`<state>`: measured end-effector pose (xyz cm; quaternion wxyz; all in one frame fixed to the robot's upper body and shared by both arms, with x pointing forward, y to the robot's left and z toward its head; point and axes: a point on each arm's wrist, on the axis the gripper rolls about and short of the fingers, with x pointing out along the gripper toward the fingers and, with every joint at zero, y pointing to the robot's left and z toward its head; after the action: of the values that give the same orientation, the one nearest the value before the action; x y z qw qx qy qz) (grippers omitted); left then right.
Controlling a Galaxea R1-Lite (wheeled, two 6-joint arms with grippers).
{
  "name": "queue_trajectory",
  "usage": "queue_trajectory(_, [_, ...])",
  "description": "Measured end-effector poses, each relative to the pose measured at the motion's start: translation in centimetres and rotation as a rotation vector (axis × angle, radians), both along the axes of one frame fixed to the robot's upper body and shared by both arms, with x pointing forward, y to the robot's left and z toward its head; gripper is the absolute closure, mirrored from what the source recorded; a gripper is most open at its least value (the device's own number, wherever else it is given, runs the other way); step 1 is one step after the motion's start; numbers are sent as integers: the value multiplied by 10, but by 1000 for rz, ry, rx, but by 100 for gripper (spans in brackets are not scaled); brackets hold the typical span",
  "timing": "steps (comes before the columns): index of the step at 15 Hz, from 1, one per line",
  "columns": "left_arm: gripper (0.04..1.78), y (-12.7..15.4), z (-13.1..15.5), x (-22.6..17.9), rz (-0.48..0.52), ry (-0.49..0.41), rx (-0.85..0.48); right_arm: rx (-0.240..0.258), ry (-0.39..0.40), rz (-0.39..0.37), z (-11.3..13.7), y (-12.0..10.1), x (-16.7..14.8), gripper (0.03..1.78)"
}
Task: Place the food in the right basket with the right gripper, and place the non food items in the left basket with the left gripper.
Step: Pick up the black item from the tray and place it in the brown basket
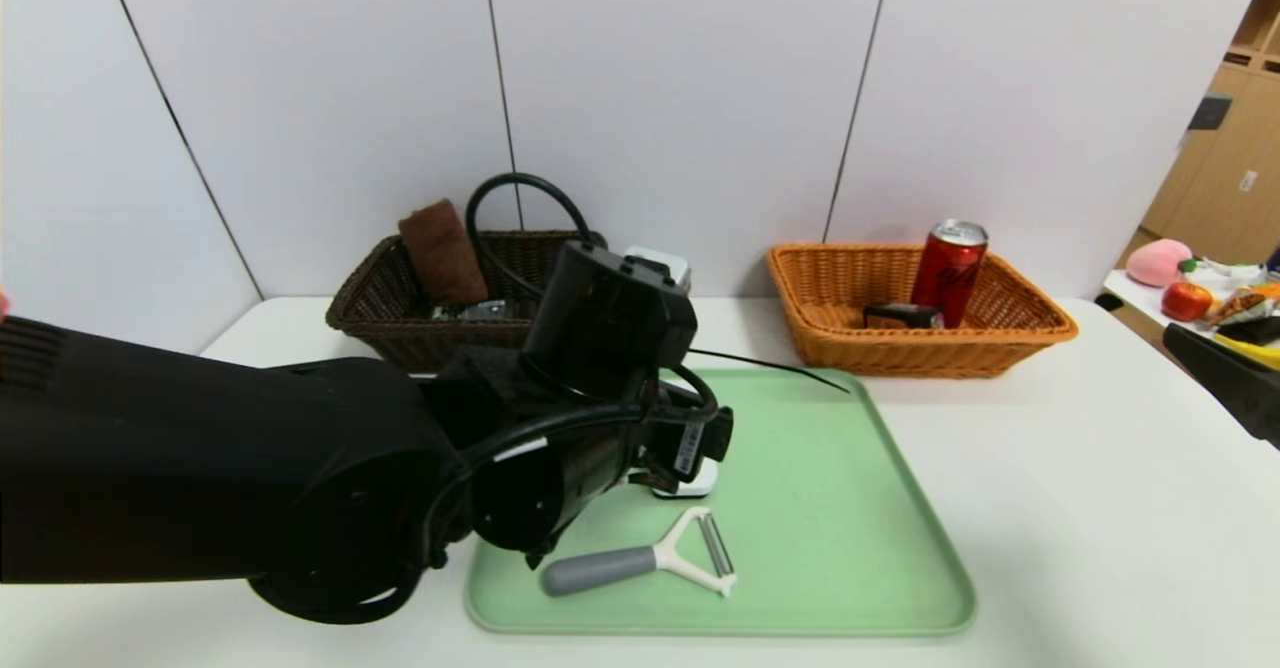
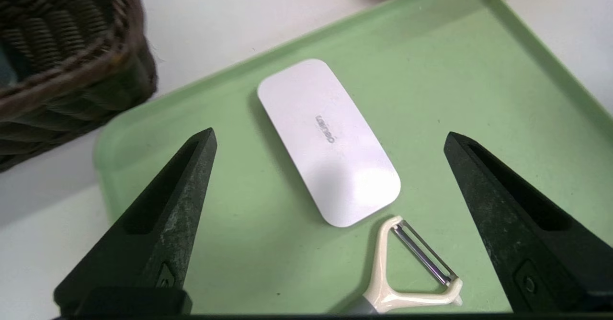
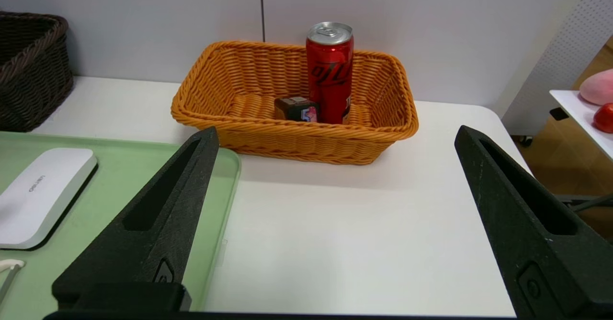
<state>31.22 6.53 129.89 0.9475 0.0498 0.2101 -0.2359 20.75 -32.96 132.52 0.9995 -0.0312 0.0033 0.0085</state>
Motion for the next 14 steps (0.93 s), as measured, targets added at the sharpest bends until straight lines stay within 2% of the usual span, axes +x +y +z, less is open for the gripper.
queue_trajectory(7, [13, -39, -48, 28, 12, 74, 50, 2, 3, 17, -5, 0, -5, 11])
queue_trajectory(14, [13, -32, -77, 66, 98, 110, 88, 2, 1, 30, -5, 1, -6, 11])
